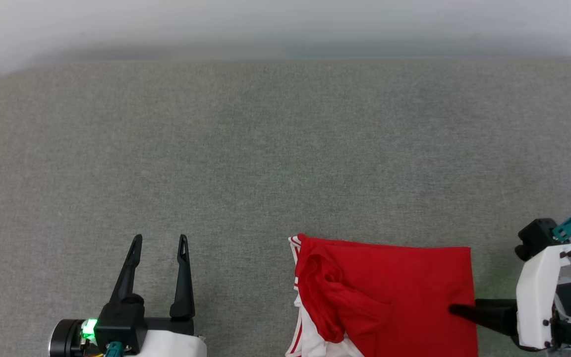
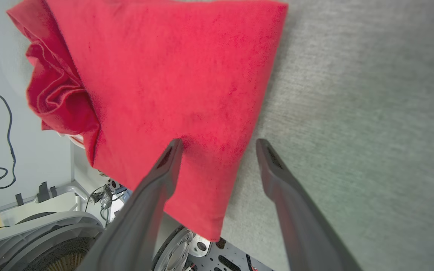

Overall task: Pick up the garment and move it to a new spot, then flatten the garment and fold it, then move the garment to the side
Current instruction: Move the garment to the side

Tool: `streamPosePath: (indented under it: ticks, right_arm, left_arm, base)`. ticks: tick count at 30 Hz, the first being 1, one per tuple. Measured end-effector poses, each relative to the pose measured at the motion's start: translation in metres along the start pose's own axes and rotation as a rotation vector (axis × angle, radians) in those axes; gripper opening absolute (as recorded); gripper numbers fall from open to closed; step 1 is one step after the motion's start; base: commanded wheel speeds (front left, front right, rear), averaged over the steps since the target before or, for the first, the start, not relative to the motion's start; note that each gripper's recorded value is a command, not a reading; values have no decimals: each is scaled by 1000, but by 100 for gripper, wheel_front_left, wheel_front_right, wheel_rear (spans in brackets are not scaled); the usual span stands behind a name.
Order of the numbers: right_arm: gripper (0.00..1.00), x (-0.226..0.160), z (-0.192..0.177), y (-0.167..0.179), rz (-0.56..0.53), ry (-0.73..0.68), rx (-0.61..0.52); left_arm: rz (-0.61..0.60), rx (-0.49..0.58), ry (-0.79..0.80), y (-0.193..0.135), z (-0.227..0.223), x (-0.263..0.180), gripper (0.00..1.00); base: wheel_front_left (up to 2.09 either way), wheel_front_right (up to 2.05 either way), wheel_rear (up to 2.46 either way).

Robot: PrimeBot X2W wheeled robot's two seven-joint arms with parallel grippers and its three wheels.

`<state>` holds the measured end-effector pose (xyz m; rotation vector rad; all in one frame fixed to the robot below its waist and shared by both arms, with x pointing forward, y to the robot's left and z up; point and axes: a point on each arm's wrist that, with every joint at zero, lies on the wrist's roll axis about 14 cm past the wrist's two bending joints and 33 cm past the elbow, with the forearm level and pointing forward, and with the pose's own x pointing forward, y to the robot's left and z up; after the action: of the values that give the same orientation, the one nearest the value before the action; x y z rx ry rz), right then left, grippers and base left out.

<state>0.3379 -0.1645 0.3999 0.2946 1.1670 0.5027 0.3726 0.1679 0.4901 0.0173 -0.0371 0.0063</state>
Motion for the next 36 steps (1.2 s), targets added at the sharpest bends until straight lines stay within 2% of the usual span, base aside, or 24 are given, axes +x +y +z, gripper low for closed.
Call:
streamPosePath:
  ticks: [6,15,16,17,23,27,31,36]
  right_arm:
    - [100,29,-12,10,77,54,68]
    - [100,52,-17,23,130,98,56]
    - [8,52,-17,23,129,94,48]
    - [0,52,-16,23,126,87,43]
    - [0,44,-4,25,110,15,9]
    - [0,24,11,22,80,-59,-43]
    - [0,-7,28,5,-5,-141,-98]
    - [0,-55,45,-28,-192,-218,-218]
  left_arm:
    - [5,2,22,2,-9,10,100]
    - [26,3,51,9,-19,12,100]
    - [27,3,49,9,-19,13,100]
    - [28,3,49,9,-19,12,100]
    - [32,1,33,8,-13,10,100]
    - [20,-10,30,3,-12,9,100]
    - [-27,-21,27,-12,-12,13,100]
    - [-93,-35,13,-33,-12,29,100]
  base:
    - [0,0,0]
    - [0,0,0]
    - [0,0,0]
    - [0,0,0]
    - [0,0,0]
    - [0,0,0]
    - [0,0,0]
    - [0,0,0]
